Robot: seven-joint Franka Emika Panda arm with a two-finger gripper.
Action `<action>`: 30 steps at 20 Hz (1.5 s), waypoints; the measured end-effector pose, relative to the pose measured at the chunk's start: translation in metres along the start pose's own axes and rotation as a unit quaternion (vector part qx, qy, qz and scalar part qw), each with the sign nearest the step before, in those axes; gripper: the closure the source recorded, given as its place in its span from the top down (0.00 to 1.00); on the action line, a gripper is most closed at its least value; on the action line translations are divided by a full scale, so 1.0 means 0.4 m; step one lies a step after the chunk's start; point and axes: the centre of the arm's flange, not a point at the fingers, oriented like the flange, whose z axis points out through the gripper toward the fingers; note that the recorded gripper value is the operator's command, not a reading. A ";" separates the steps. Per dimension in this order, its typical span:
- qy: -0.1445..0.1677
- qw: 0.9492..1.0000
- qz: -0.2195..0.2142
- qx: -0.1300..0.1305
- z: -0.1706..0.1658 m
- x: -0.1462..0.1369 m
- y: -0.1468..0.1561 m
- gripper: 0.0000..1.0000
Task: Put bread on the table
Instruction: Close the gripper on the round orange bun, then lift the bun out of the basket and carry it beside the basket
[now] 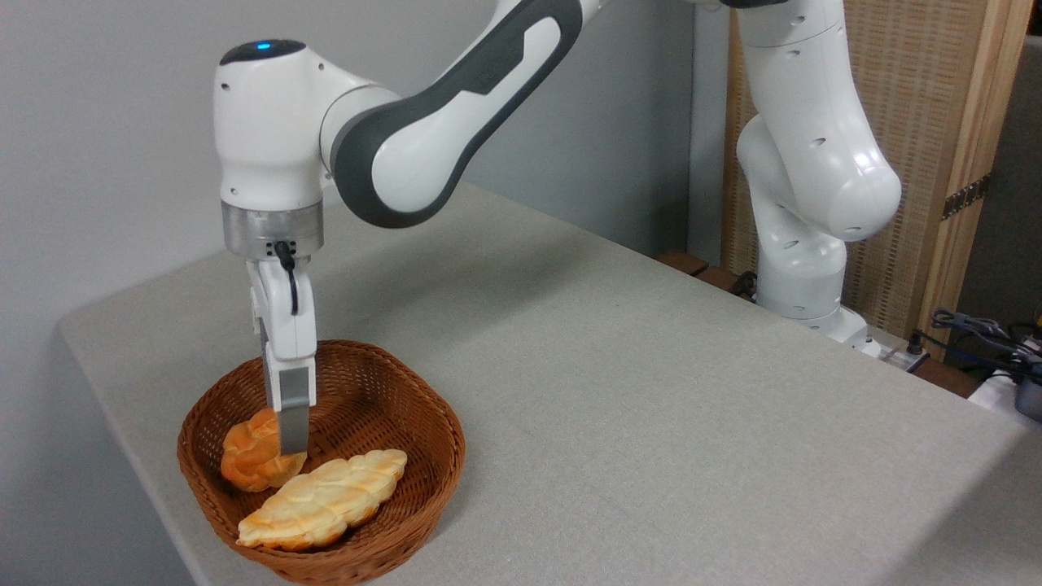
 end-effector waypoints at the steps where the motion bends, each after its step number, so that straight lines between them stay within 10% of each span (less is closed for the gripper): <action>1: 0.002 1.000 0.000 0.002 0.006 0.001 -0.002 1.00; 5: 0.006 1.000 0.000 0.011 0.040 0.004 -0.008 1.00; 9: 0.004 1.000 -0.001 0.011 0.057 0.004 -0.010 0.44; 11: 0.004 1.000 0.000 0.011 0.056 0.005 -0.011 0.34; 24: 0.008 1.000 -0.001 0.014 0.045 0.007 -0.017 0.37; 30: 0.006 1.000 -0.010 0.003 -0.092 -0.017 -0.025 0.41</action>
